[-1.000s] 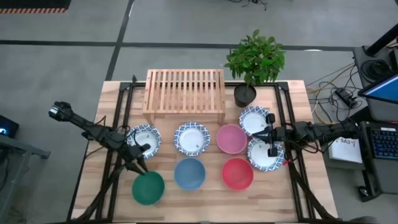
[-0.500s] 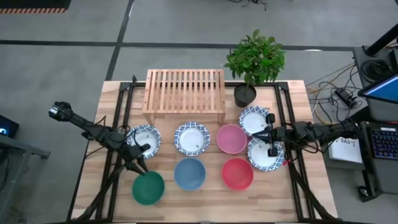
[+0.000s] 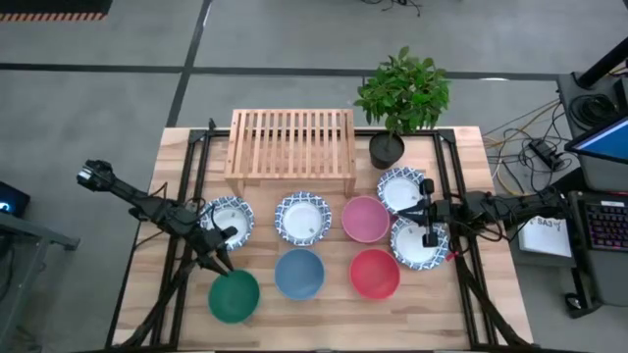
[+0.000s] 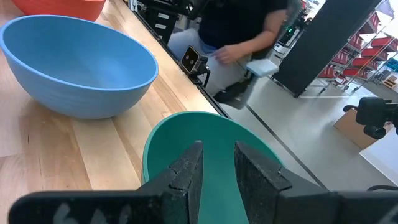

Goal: Place and stack bowls onto a shelf

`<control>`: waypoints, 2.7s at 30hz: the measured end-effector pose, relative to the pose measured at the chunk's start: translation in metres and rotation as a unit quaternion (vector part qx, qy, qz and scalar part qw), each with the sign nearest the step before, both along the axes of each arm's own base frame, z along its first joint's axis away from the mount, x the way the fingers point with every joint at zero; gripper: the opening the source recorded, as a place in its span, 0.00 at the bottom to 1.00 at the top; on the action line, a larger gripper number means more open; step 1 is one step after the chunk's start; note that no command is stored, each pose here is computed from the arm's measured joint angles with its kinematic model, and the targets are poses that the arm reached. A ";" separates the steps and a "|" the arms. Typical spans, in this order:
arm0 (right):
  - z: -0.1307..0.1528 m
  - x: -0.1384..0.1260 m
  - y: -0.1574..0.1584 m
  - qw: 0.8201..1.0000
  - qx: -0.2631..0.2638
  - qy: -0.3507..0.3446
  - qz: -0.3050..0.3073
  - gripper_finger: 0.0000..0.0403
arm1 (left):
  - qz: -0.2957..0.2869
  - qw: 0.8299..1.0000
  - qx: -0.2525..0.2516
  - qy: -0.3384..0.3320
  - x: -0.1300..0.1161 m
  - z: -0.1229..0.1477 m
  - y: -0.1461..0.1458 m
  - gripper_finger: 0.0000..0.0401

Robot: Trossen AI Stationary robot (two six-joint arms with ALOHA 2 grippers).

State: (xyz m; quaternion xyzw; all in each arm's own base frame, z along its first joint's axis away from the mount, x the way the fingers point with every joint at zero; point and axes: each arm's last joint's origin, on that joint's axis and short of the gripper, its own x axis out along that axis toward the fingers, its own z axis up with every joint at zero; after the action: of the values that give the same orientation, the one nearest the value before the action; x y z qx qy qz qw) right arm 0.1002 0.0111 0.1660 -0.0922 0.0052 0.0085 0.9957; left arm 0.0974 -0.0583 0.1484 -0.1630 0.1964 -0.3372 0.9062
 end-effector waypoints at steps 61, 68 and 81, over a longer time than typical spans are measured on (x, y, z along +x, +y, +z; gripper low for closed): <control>0.006 -0.002 0.012 0.912 0.404 0.003 0.065 0.02 | 0.018 0.987 -0.140 -0.081 0.004 0.031 -0.002 0.19; 0.014 -0.004 0.015 0.921 0.377 -0.033 0.089 0.02 | 0.045 0.986 -0.123 -0.108 0.005 0.032 0.000 0.19; 0.012 -0.001 0.016 0.942 0.328 -0.032 0.061 0.02 | 0.395 0.878 -0.212 -0.170 0.009 0.048 0.021 0.19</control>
State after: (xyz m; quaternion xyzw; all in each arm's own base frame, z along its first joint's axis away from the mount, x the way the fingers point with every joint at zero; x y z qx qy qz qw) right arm 0.0992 0.0275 0.1777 0.2394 -0.0359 0.0680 0.9679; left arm 0.1067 -0.0374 0.1969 -0.3552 -0.1169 -0.0076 0.9274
